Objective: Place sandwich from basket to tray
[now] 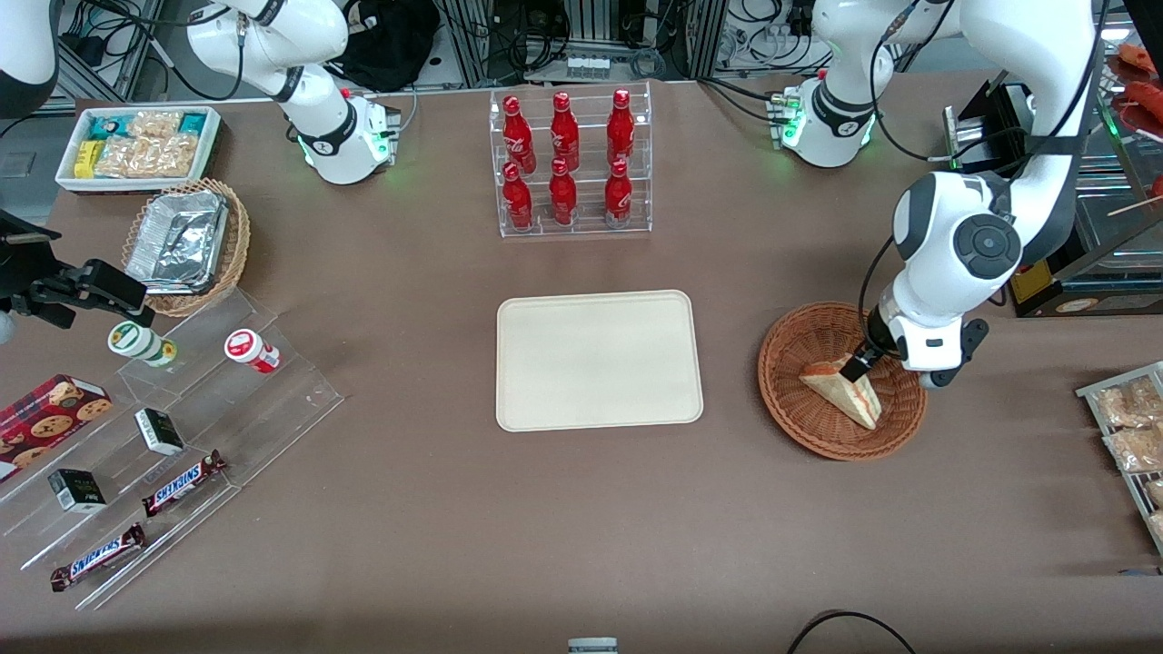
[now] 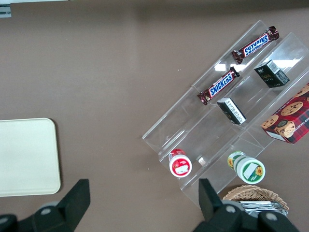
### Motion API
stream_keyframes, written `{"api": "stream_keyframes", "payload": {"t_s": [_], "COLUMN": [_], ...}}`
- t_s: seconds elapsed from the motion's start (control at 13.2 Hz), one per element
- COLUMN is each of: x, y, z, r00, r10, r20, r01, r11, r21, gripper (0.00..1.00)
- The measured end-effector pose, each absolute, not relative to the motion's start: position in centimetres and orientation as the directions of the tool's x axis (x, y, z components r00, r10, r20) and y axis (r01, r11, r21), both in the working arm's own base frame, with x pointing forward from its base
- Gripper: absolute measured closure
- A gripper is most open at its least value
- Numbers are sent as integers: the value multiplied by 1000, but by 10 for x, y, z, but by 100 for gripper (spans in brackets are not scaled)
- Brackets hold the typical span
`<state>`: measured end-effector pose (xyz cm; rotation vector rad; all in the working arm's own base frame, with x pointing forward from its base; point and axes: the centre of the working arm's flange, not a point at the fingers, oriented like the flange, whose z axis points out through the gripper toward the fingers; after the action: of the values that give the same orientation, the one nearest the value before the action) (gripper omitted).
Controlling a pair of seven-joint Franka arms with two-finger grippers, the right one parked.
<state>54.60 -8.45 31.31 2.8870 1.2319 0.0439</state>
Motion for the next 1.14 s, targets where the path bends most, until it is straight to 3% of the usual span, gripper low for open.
{"api": "stream_keyframes", "payload": {"t_s": [0.53, 0.61, 0.76, 1.14], "x": [553, 553, 553, 558], "y": [-90, -90, -90, -89], "z": [275, 269, 262, 268], "r00": [691, 690, 690, 687], "r10": [723, 724, 724, 726], "r20": [19, 15, 9, 18], "r01": [722, 723, 723, 725], "r11": [-691, -690, -689, -687], "r21": [42, 40, 36, 49], "gripper": [0, 4, 30, 77]}}
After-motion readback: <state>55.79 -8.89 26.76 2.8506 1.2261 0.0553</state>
